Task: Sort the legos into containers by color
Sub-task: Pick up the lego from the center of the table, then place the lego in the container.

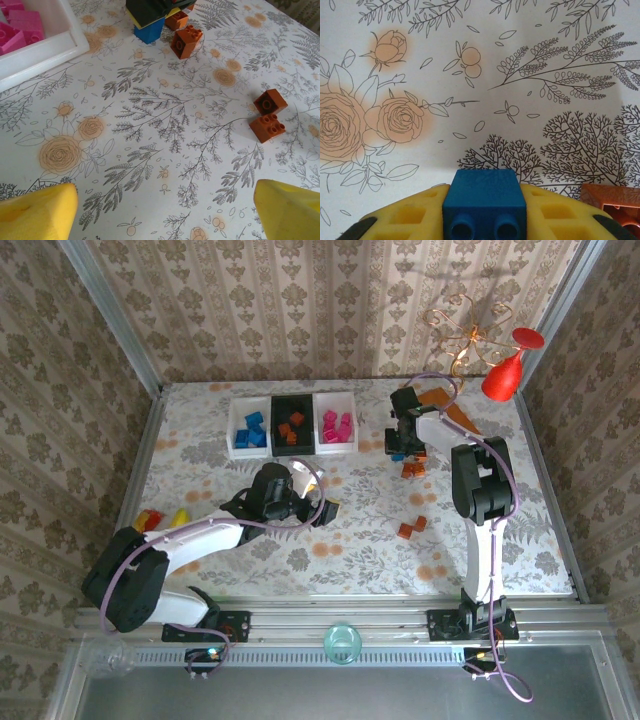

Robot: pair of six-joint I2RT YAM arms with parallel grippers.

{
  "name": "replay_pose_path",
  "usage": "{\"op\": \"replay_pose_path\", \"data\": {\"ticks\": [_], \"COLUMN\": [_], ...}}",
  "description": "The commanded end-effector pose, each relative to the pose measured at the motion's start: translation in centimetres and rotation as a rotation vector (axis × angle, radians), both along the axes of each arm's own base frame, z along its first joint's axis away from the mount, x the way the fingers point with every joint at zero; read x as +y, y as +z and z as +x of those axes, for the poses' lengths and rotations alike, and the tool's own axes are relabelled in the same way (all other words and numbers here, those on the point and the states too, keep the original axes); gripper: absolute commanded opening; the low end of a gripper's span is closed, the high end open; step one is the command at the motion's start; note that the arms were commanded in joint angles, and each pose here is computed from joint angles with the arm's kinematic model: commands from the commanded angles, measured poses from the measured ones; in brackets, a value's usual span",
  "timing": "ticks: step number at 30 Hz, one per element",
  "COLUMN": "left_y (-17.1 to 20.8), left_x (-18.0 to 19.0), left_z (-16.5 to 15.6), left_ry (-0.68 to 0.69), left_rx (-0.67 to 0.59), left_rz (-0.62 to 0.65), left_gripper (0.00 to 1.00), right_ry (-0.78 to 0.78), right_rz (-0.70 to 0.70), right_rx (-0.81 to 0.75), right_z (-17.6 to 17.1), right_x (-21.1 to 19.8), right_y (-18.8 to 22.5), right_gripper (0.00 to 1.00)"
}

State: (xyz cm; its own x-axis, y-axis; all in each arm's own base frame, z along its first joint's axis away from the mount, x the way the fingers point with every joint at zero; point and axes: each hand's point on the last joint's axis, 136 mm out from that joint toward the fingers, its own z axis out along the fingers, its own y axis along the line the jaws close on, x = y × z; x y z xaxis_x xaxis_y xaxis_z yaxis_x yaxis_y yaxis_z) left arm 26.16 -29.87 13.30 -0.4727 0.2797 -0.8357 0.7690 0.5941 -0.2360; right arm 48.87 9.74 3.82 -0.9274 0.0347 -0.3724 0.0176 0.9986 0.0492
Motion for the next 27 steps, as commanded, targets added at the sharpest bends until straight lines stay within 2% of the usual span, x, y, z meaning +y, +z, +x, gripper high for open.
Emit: {"op": "replay_pose_path", "data": {"ticks": [1,5,8,12,16,22,27], "left_y": [1.2,1.5,2.0,2.6,3.9,5.4,6.0], "left_x": [0.8,4.0,7.4,12.0,15.2,19.3,21.0], "left_z": [1.1,2.8,4.1,5.1,4.8,4.3,3.8], "left_ry": [0.064,0.224,0.357,0.527,0.637,0.783,0.851], "left_rx": [-0.059,-0.085,-0.072,-0.057,-0.108,-0.184,-0.219], "left_rz": [0.026,0.041,-0.001,-0.078,-0.108,-0.139,-0.148], "left_gripper": [0.92,0.93,0.94,0.94,0.94,0.95,0.96], "right_ry": [0.051,0.131,0.198,0.302,0.38,0.46,0.432], "right_rz": [0.085,0.198,0.287,0.402,0.517,0.627,0.669], "right_rx": [-0.042,-0.182,-0.274,-0.357,-0.413,-0.489,-0.546], "right_z": [-0.5,-1.2,-2.3,-3.6,-3.7,-1.6,1.9], "right_x": [2.1,6.6,11.1,18.2,24.7,32.5,36.0], "right_y": [2.4,7.2,10.2,12.6,13.9,15.9,15.5], "right_gripper": [0.3,0.29,0.29,0.28,0.28,0.29,0.3]}}
